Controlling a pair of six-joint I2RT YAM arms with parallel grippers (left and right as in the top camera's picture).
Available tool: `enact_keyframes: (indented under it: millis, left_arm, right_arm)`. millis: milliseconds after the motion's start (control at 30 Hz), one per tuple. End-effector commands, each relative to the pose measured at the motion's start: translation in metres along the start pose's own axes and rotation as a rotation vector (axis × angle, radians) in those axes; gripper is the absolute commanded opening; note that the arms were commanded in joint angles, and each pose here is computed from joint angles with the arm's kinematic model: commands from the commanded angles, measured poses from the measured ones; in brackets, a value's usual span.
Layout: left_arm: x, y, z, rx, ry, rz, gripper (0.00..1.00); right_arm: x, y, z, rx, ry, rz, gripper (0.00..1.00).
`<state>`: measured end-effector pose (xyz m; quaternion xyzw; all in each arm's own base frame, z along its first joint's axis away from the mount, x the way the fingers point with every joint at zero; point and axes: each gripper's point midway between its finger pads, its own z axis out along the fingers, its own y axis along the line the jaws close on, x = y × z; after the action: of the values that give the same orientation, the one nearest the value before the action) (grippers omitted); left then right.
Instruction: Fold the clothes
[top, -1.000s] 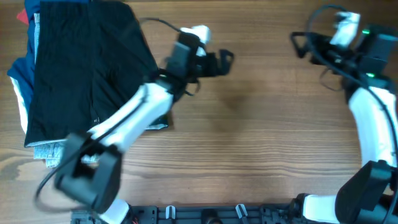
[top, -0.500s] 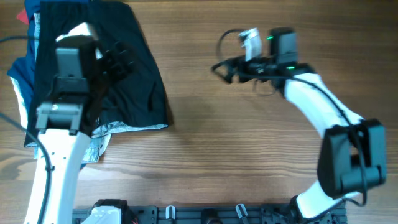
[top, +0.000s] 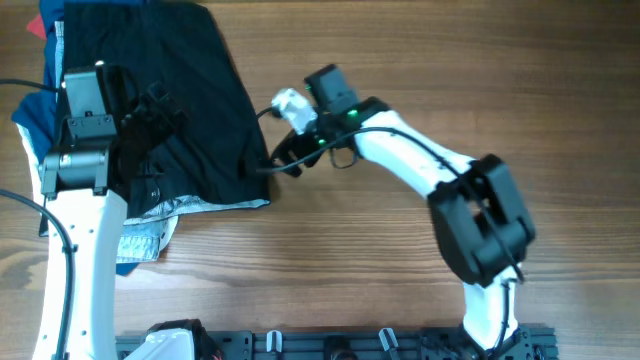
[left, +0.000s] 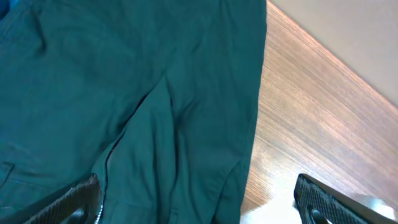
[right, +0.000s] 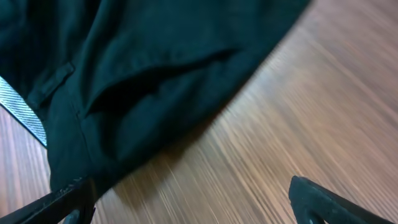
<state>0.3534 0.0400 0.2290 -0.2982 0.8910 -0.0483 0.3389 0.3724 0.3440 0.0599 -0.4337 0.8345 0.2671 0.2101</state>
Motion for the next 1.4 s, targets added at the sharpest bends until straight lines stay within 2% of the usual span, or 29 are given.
enact_keyframes:
  millis: [0,233,400,533,633,733,833,900,933,1067,1200,1367]
  left_arm:
    - [-0.003,0.004,0.0,-0.018,-0.01,-0.006,1.0]
    - [-0.006,0.01,0.0,-0.05,-0.028,-0.009,1.0]
    - [-0.005,0.02,0.0,-0.073,-0.016,-0.024,1.0]
    - [-0.007,0.024,0.0,-0.082,-0.018,-0.035,1.0]
    - [-0.007,0.025,0.0,-0.082,-0.018,-0.035,1.0]
    - [-0.006,0.025,0.0,-0.084,-0.015,-0.035,1.0]
    - [-0.005,0.026,0.0,-0.088,-0.007,-0.035,1.0]
    - [-0.002,0.027,0.0,-0.093,0.001,-0.034,1.0]
    - [-0.002,0.028,0.0,-0.095,0.004,-0.034,1.0]
    - [-0.001,0.028,0.0,-0.097,0.008,-0.033,1.0]
    - [-0.001,0.028,0.0,-0.097,0.008,-0.033,1.0]
    - [-0.001,0.028,0.0,-0.097,0.007,-0.033,1.0]
  right_arm:
    - [0.001,0.012,0.028,-0.02,0.025,-0.082,1.0]
    - [-0.01,0.043,0.051,-0.088,-0.022,-0.176,1.0]
    - [0.0,0.05,0.071,-0.083,0.005,-0.225,1.0]
    - [0.014,0.046,0.08,-0.085,0.041,-0.213,0.91]
    - [0.021,0.045,0.084,-0.086,0.063,-0.226,0.75]
    - [0.03,0.036,0.087,-0.048,0.098,-0.214,0.49]
    - [0.042,0.027,0.089,-0.008,0.144,-0.201,0.29]
    - [0.05,0.019,0.089,0.031,0.18,-0.187,0.08]
    - [0.052,0.015,0.089,0.046,0.188,-0.174,0.04]
    - [0.05,-0.014,0.073,0.109,0.181,-0.029,0.04]
    - [0.038,-0.043,0.035,0.109,0.14,0.103,0.04]
    - [0.038,-0.112,-0.057,0.11,0.04,0.358,0.04]
